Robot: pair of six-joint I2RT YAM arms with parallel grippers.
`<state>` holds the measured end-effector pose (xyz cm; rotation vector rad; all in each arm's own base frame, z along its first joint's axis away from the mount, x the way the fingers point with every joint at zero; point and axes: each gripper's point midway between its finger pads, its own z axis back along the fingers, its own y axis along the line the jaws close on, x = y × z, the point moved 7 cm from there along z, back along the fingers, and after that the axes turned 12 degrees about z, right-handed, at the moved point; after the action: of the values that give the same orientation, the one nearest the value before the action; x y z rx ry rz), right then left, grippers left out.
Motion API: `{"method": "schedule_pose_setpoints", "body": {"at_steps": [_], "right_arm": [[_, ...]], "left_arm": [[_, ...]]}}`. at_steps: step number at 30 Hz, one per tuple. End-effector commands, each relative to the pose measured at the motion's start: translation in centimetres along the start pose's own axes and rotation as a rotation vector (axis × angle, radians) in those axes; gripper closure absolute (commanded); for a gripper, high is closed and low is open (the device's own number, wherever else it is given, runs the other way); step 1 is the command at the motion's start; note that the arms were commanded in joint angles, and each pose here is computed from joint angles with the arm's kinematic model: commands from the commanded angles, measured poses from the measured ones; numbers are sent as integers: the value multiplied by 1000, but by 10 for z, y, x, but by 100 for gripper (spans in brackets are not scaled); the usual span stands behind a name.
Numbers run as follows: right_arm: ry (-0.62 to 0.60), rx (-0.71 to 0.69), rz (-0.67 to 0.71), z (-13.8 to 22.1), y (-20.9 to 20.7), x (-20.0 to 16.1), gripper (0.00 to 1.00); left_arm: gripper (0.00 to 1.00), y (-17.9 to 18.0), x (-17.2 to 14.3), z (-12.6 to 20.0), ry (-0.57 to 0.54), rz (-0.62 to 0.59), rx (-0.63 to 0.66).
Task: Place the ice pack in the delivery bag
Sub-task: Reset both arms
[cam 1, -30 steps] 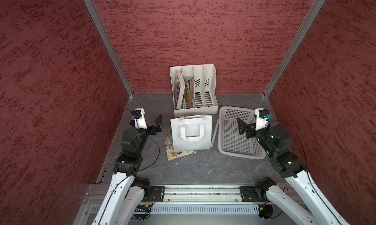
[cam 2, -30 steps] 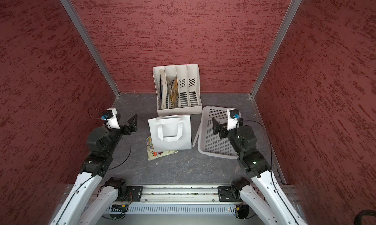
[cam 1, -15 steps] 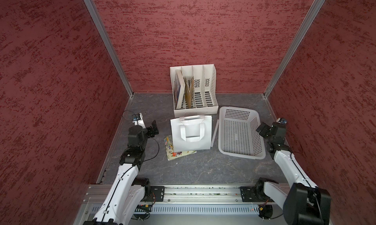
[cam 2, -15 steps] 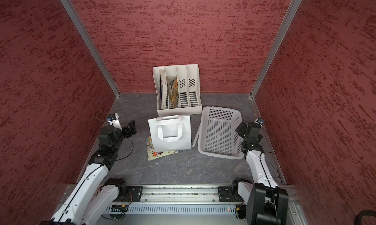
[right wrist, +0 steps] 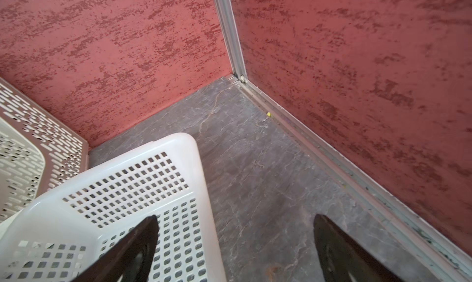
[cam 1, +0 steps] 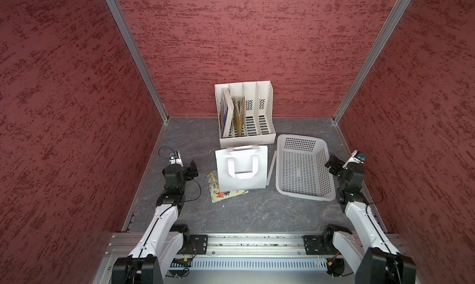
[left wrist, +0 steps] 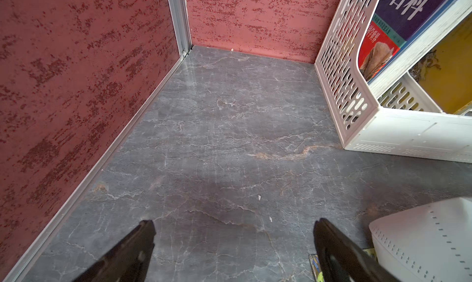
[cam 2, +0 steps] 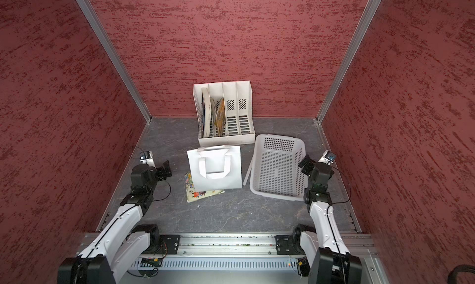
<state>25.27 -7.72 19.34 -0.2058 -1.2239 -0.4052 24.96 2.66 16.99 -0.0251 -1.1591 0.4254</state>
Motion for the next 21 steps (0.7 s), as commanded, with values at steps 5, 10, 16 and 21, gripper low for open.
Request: {"method": "schedule_pose_setpoints", "body": {"at_steps": [5,10,16,21], "right_arm": [[74,-85,72,-18,-8,-18,2],[84,-4,76,-37,2,-32,1],[58,66,129,-75,32,-19,1],[53,280,242,-75,66,-18,2]], "left_arm": [[0,7,-1,-7,-86,13,-30],[0,15,-4,-15,-107,33,-33],[0,4,7,-33,-183,42,-133],[0,-10,11,-52,-177,75,-221]]}}
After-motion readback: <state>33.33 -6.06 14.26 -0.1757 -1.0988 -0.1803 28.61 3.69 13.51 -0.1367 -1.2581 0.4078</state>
